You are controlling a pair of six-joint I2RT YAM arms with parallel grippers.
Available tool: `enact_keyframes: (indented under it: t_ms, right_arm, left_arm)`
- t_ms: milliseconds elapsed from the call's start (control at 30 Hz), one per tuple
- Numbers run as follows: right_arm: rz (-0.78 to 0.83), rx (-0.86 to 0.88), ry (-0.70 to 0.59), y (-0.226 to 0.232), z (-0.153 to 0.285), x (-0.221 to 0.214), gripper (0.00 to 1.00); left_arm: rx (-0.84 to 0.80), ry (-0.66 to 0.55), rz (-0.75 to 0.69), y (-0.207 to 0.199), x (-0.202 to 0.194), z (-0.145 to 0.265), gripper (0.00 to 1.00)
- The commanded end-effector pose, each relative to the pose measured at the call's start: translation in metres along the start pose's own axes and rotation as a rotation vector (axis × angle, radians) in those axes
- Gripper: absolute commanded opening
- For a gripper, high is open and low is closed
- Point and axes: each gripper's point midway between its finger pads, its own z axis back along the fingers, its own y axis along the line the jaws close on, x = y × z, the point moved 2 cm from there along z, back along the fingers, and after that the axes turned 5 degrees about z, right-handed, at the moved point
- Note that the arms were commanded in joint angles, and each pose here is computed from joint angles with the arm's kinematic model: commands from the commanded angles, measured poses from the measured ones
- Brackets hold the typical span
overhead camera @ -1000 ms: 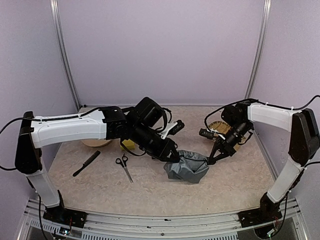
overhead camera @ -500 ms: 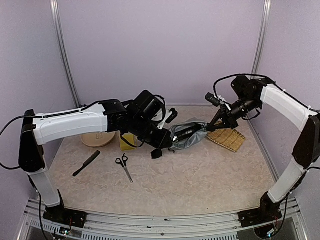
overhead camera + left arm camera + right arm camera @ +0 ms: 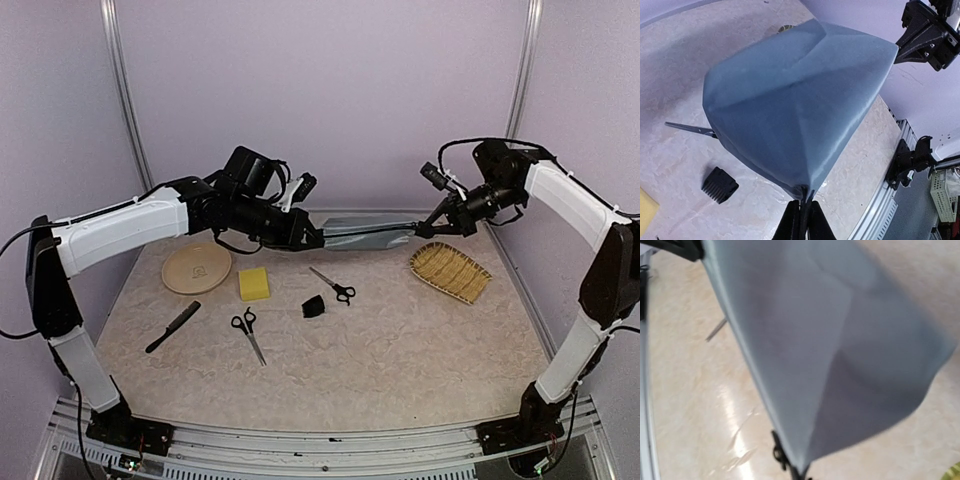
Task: Sort the hair-cutting tools
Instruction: Adjust the kit bag at the center of the board, then place the kit bag at the center of the board.
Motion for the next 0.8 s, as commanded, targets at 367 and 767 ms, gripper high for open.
enact_keyframes:
  t_ms: [367,767]
  right_arm:
    - [0.043,0.375,0.277,0.124,-0.032,-0.099,0.00]
    - [-0.036,0.513,0.411,0.163,-0.071,-0.157,0.01]
  left_arm:
    - [-0.125,0.211,0.055,-0.019,-0.107,0.009,0.00]
    - [-0.078,0.288,0.053,-0.023,-0.195,-0.011,0.00]
